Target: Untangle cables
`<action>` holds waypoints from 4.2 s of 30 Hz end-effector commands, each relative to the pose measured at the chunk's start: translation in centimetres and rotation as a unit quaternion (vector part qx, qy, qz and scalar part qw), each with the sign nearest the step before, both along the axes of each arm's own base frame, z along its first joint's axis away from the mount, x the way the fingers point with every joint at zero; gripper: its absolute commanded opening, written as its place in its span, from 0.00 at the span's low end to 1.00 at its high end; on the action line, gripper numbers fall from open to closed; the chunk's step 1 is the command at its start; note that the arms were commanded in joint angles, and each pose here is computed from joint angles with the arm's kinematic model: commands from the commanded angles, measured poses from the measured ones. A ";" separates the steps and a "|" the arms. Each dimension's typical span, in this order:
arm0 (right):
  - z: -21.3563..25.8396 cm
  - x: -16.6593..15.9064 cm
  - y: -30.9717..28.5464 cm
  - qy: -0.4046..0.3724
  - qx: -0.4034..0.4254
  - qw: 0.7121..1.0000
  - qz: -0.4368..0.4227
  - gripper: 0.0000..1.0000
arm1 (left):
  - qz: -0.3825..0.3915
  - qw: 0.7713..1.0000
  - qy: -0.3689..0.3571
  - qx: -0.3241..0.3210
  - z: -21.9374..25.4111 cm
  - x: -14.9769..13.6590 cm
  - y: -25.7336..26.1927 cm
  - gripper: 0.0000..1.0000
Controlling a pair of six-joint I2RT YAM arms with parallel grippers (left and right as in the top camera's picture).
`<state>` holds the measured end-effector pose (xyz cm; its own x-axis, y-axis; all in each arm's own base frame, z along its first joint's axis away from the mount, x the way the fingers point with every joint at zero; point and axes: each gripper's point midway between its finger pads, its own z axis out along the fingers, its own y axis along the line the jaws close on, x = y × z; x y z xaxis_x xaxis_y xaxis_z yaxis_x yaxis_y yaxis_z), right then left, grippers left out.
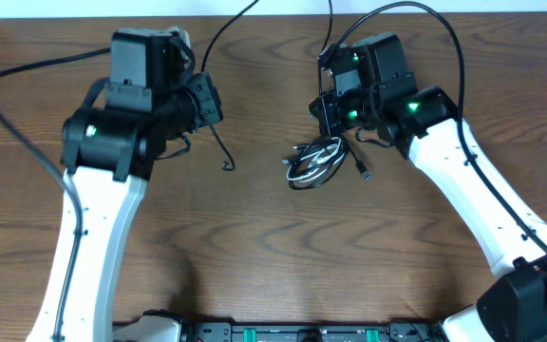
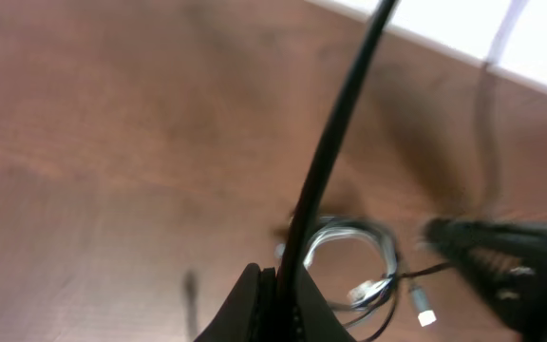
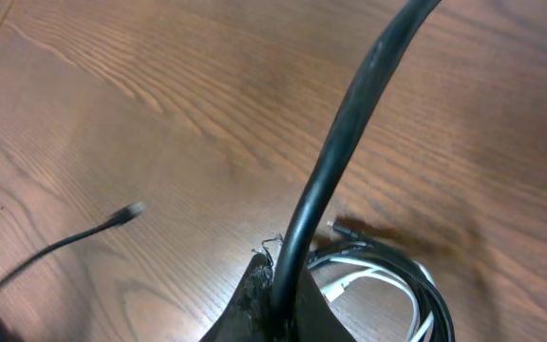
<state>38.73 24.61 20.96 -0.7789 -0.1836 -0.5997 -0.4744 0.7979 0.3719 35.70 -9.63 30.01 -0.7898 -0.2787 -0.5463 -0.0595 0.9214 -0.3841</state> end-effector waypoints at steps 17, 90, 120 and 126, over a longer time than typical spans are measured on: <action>-2.4 -0.2 1.0 0.037 -0.004 0.999 0.009 0.01 | 0.034 0.988 0.136 0.063 -8.6 2.2 7.7 0.91; -7.2 3.5 -13.9 0.130 -0.074 0.970 -0.191 0.97 | 0.037 0.955 0.293 0.023 -31.0 -1.3 -16.1 0.34; -3.7 2.2 -7.2 0.110 0.080 0.991 -0.009 0.95 | -0.062 0.996 0.057 -0.033 -8.7 1.0 -12.1 0.07; -0.4 2.3 -4.5 0.081 0.171 0.981 0.052 0.91 | -0.062 0.997 0.019 -0.048 -5.5 0.3 -11.5 0.07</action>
